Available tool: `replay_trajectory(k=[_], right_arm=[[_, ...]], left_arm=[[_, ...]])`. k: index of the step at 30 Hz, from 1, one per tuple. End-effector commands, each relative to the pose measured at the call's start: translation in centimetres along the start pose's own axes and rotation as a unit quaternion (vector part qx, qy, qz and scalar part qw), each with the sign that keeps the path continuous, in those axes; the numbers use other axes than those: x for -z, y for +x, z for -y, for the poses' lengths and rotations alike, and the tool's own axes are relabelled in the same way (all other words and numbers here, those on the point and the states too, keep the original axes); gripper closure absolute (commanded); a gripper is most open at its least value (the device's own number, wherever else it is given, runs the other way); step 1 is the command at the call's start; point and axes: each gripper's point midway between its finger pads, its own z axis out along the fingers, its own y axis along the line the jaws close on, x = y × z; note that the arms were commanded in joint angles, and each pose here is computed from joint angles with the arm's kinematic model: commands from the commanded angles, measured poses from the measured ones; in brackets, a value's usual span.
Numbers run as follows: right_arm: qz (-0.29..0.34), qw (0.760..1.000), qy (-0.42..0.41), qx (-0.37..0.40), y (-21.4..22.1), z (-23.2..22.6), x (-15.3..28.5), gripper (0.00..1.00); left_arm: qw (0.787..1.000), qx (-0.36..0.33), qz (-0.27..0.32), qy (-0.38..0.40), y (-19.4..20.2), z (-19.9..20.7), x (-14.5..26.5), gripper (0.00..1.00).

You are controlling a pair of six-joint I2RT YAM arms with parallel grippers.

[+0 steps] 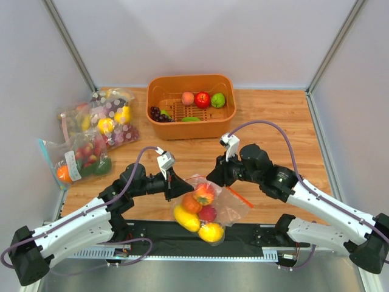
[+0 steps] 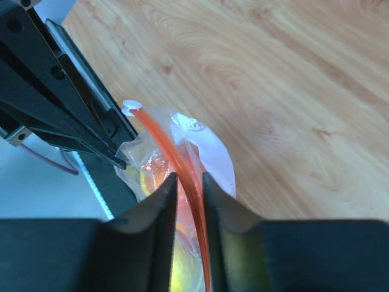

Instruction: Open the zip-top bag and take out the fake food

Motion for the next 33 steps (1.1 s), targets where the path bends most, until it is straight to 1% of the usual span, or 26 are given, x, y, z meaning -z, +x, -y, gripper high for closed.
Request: replay_trajectory(k=[1, 3, 4, 7, 8, 9, 11, 12, 14, 15, 17, 20, 23, 25, 26, 28, 30, 32, 33], right_arm=[[0.007, 0.998, -0.055, -0.003, -0.2, -2.0, -0.2, 0.79], [0.007, 0.997, -0.071, -0.004, -0.1, -2.5, -0.1, 0.90], [0.004, 0.997, -0.071, -0.007, 0.2, -2.4, -0.1, 1.00], [0.007, 0.998, -0.070, -0.007, 0.3, -2.4, 0.2, 1.00], [0.010, 0.998, -0.059, -0.008, 0.3, -2.0, 0.4, 1.00], [0.017, 0.998, -0.055, -0.009, 0.1, -2.0, 0.7, 1.00], [0.027, 0.999, -0.035, -0.013, -0.2, -1.3, 1.2, 1.00], [0.039, 0.999, -0.033, -0.012, -0.5, -1.4, 1.8, 1.00], [0.047, 0.998, -0.031, -0.016, -0.7, -1.4, 2.3, 1.00], [0.059, 0.998, -0.035, -0.016, -1.0, -1.6, 2.9, 1.00], [0.067, 0.997, -0.041, -0.022, -1.0, -1.8, 3.4, 1.00], [0.074, 0.995, -0.056, -0.027, -1.0, -2.4, 4.2, 1.00], [0.066, 0.995, -0.068, -0.035, -0.2, -2.6, 4.1, 1.00], [0.064, 0.994, -0.072, -0.043, 0.2, -2.6, 4.0, 1.00], [0.066, 0.994, -0.076, -0.045, 0.2, -2.7, 4.0, 1.00], [0.067, 0.993, -0.082, -0.050, 0.5, -2.8, 4.1, 1.00], [0.071, 0.992, -0.085, -0.054, 0.5, -2.9, 4.3, 1.00], [0.070, 0.992, -0.084, -0.055, 0.6, -2.8, 4.2, 1.00], [0.071, 0.992, -0.084, -0.055, 0.6, -2.8, 4.3, 1.00]], left_arm=[[0.999, -0.028, 0.018, 0.013, -1.8, 1.1, 0.2, 1.00], [0.999, -0.027, 0.019, 0.007, -1.8, 0.9, 0.3, 1.00], [0.999, -0.027, 0.019, 0.002, -2.0, 0.8, 0.3, 1.00], [0.999, -0.029, 0.018, -0.024, -2.1, 0.1, 0.6, 1.00], [0.999, -0.023, 0.009, -0.039, -1.6, -0.4, 0.8, 0.99], [0.998, -0.026, 0.019, -0.057, -2.2, -0.8, 1.1, 0.91], [0.996, -0.018, 0.007, -0.087, -1.5, -1.7, 1.7, 0.80], [0.995, -0.018, 0.014, -0.096, -1.8, -1.8, 2.1, 0.65], [0.991, -0.012, 0.019, -0.129, -1.6, -2.8, 2.7, 0.53], [0.990, -0.013, 0.027, -0.135, -1.8, -2.9, 3.1, 0.44], [0.989, -0.009, 0.031, -0.142, -1.6, -3.2, 3.2, 0.38], [0.990, -0.008, 0.045, -0.131, -2.0, -2.9, 3.0, 0.35], [0.992, -0.012, 0.065, -0.111, -3.2, -2.1, 2.6, 0.34], [0.993, -0.010, 0.062, -0.101, -3.1, -1.8, 2.3, 0.33], [0.993, -0.013, 0.081, -0.088, -4.1, -1.3, 2.0, 0.33], [0.993, -0.011, 0.089, -0.073, -4.6, -1.0, 1.3, 0.32], [0.995, -0.001, 0.083, -0.059, -4.3, -0.8, 0.7, 0.32], [0.995, 0.003, 0.093, -0.038, -4.9, -0.2, 0.1, 0.31], [0.996, 0.012, 0.085, -0.029, -4.4, -0.1, -0.2, 0.31]])
